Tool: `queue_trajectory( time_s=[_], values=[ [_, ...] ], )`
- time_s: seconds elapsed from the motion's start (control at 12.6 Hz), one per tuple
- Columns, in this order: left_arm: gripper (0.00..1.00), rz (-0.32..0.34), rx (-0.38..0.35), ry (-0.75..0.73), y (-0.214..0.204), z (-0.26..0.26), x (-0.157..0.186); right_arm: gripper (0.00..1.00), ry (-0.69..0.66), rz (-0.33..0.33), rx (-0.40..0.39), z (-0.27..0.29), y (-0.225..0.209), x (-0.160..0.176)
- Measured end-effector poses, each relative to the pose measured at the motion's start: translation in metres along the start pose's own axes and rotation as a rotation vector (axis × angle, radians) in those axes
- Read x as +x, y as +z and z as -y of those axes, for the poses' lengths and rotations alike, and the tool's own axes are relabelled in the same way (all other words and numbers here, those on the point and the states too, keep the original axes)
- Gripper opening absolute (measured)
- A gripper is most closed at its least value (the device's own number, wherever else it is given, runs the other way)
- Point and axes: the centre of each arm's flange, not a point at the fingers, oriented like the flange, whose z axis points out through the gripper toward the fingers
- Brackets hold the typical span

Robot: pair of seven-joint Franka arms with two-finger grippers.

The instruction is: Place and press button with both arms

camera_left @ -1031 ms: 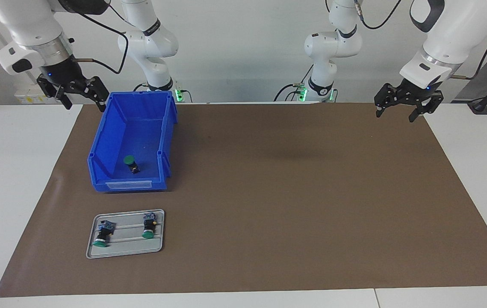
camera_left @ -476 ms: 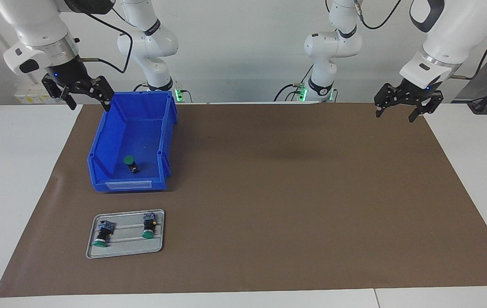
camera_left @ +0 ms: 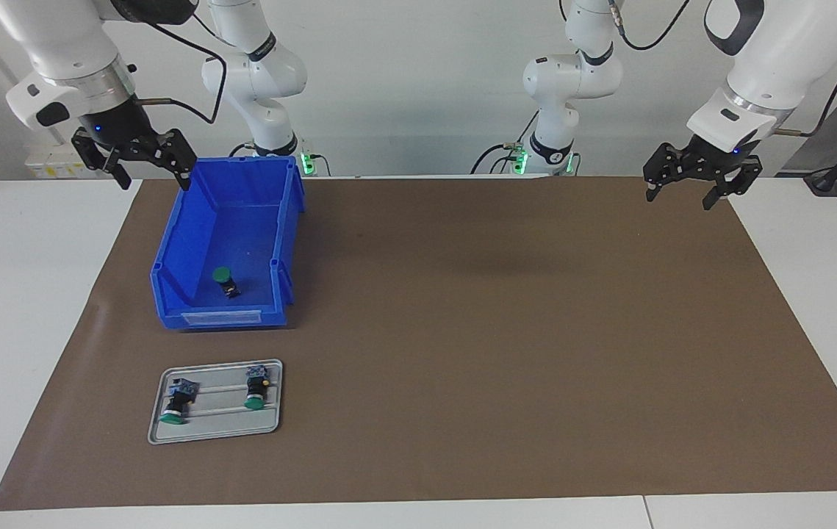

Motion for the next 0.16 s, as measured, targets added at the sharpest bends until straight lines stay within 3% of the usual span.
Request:
queue_trajectory(
  time_s=[0.16],
  values=[
    [1.00, 0.000, 0.000, 0.000, 0.0000, 0.0000, 0.0000, 1.00, 0.002, 0.003, 0.000, -0.0013, 0.0002, -0.0003]
  ],
)
